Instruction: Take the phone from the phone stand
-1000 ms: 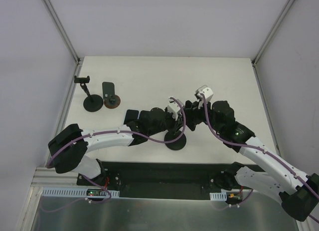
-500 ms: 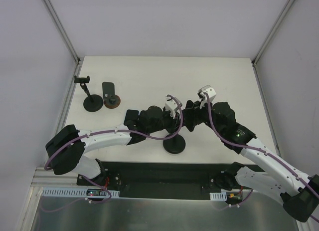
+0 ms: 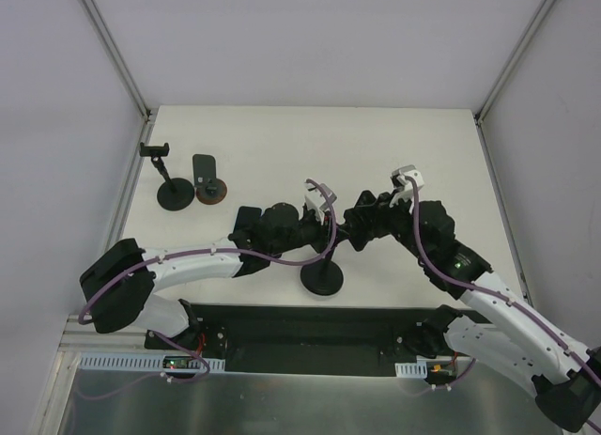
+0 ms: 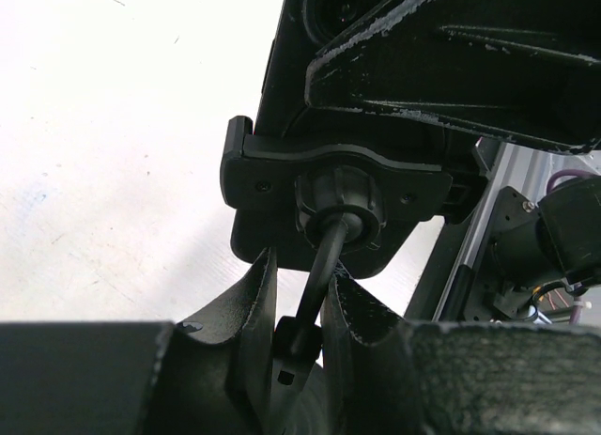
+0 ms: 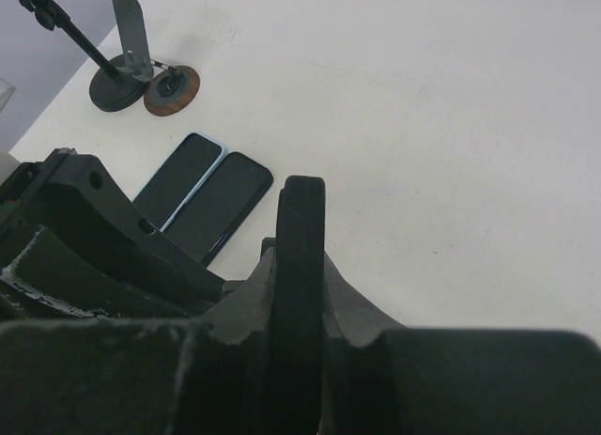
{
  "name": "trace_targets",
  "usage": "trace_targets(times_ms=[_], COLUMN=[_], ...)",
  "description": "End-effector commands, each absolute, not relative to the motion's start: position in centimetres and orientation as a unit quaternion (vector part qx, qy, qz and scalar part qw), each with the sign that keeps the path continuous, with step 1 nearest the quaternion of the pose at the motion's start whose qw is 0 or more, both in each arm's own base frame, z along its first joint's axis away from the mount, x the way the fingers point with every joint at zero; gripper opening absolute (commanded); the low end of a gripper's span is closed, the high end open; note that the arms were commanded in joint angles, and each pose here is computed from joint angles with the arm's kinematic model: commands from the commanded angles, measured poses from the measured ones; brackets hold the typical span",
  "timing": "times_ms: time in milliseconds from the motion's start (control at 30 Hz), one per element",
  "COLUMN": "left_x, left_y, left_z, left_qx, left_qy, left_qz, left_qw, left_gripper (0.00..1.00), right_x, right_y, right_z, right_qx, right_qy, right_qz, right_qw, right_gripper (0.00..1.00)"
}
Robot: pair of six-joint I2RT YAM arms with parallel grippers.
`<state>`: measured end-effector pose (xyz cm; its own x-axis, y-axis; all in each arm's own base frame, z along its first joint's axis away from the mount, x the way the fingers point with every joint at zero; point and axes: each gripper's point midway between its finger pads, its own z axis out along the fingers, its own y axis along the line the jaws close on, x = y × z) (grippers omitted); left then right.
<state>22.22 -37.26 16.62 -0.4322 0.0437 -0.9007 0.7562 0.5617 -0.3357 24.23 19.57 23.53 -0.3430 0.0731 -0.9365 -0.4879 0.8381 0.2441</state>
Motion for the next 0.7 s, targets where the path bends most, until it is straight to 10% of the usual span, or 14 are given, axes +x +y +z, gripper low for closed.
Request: trace_targets(times_ms=[0, 367, 500, 667], left_x=[28.4, 26.4, 25.2, 25.1], left_y=[-26.7, -30.1, -32.1, -32.9], left_z=[10.6, 13.7, 16.3, 17.3], left_qx=[0.124, 0.215, 0.271, 0.29], left_qy=[0.85, 0.781, 0.725, 0.706], left_qz=[-0.198, -0.275, -0.306, -0.316], left_qw=[0.471, 0.518, 0.554, 0.564], left_gripper=[0.0, 0.01, 0.41, 0.24], right_x=[25.8, 25.5, 25.4, 25.2], right_y=[13.6, 18.5, 20.0, 21.0], right_z=[28.3, 28.2, 28.1, 28.5], right_qx=[-0.043, -0.135, -0.161, -0.188], right_qy=[0.733, 0.73, 0.728, 0.722], right_qz=[0.178, 0.252, 0.271, 0.278], right_qw=[0.655, 0.621, 0.609, 0.604], right_gripper=[0.01, 0.01, 0.01, 0.01])
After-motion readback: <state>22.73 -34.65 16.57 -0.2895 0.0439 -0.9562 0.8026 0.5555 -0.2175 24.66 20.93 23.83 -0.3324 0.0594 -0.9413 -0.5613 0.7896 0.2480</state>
